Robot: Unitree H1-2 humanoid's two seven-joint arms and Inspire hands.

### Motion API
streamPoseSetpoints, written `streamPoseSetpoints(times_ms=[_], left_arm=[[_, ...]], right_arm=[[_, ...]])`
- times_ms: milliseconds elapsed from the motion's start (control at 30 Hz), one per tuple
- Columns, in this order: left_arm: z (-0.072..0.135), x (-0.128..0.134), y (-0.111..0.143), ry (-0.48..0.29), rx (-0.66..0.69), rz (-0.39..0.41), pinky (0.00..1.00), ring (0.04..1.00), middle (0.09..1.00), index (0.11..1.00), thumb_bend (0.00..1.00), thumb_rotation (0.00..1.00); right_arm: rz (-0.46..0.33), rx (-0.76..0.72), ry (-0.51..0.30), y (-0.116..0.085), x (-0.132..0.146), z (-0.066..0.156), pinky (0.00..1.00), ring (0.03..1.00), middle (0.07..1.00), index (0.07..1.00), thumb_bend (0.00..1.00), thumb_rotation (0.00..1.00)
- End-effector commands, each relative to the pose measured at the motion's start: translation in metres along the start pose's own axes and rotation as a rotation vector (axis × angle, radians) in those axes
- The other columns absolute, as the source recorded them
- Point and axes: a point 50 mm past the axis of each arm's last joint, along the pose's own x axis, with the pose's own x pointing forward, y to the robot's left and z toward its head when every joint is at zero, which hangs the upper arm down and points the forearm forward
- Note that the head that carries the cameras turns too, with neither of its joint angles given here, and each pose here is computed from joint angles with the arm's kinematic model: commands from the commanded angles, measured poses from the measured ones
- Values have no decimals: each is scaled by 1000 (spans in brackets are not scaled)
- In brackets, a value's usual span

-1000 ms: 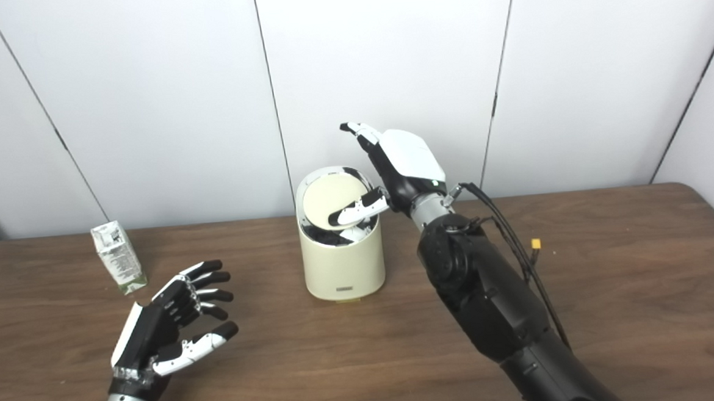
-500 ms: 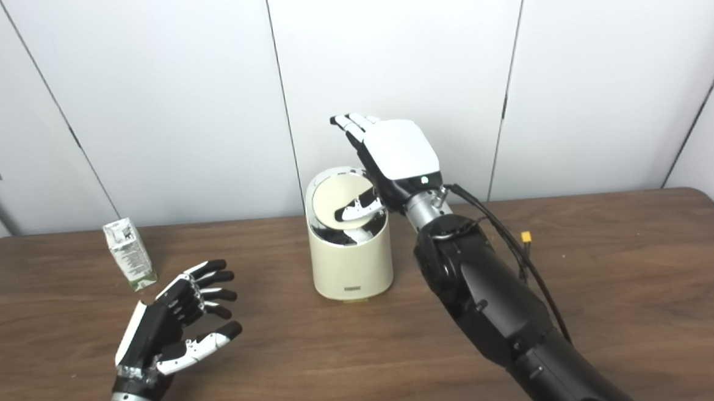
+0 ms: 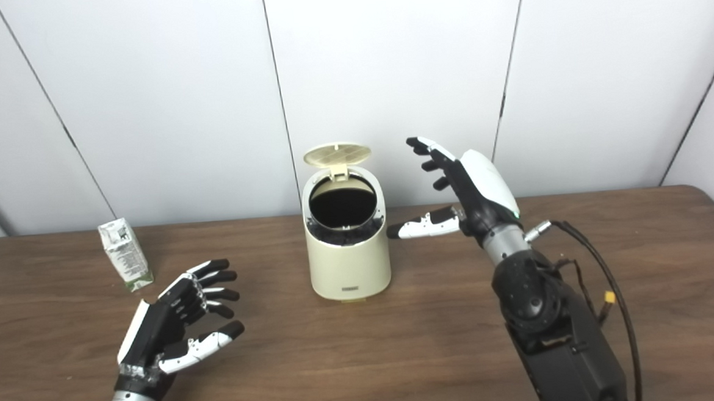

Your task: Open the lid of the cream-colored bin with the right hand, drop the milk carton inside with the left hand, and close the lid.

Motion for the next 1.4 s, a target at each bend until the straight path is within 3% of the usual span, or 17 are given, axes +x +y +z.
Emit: streamPoseSetpoints(times_ms=[0, 167, 400, 567, 700, 967, 1133, 1233, 1367], left_arm=[[15, 9, 5, -73, 23, -7, 543, 661, 761, 820, 708, 112], [17, 9, 9, -73, 34, -9, 547, 662, 762, 819, 702, 114], [20, 8, 11, -74, 38, -8, 529, 645, 753, 819, 715, 137], [21, 9, 11, -72, 31, -9, 515, 636, 749, 817, 713, 128], [21, 9, 10, -64, 36, -21, 524, 637, 747, 816, 713, 94], [12, 7, -9, -51, 40, -43, 518, 637, 741, 794, 710, 74], [9, 5, -20, -34, 45, -37, 531, 636, 742, 777, 731, 131], [7, 4, -20, -27, 54, -25, 524, 633, 740, 777, 736, 134], [9, 4, -16, -22, 59, -8, 521, 635, 742, 784, 739, 128]], right_arm=[[-46, 42, -75, -11, -6, 7, 719, 857, 923, 882, 870, 239], [-11, 111, -70, -4, -40, -12, 680, 814, 865, 896, 843, 268], [16, 206, -108, 8, -69, -30, 666, 804, 876, 893, 834, 232], [2, 232, -81, 18, -80, -34, 682, 815, 881, 892, 819, 143], [0, 217, -77, 22, -83, -36, 660, 810, 878, 895, 805, 152], [1, 238, -69, 17, -88, -49, 696, 830, 898, 906, 791, 76], [9, 269, -30, 11, -92, -46, 756, 867, 918, 928, 767, 3], [7, 253, -27, 11, -90, -43, 737, 865, 910, 916, 777, 15], [-8, 210, -25, 11, -87, -39, 634, 809, 873, 885, 822, 133]])
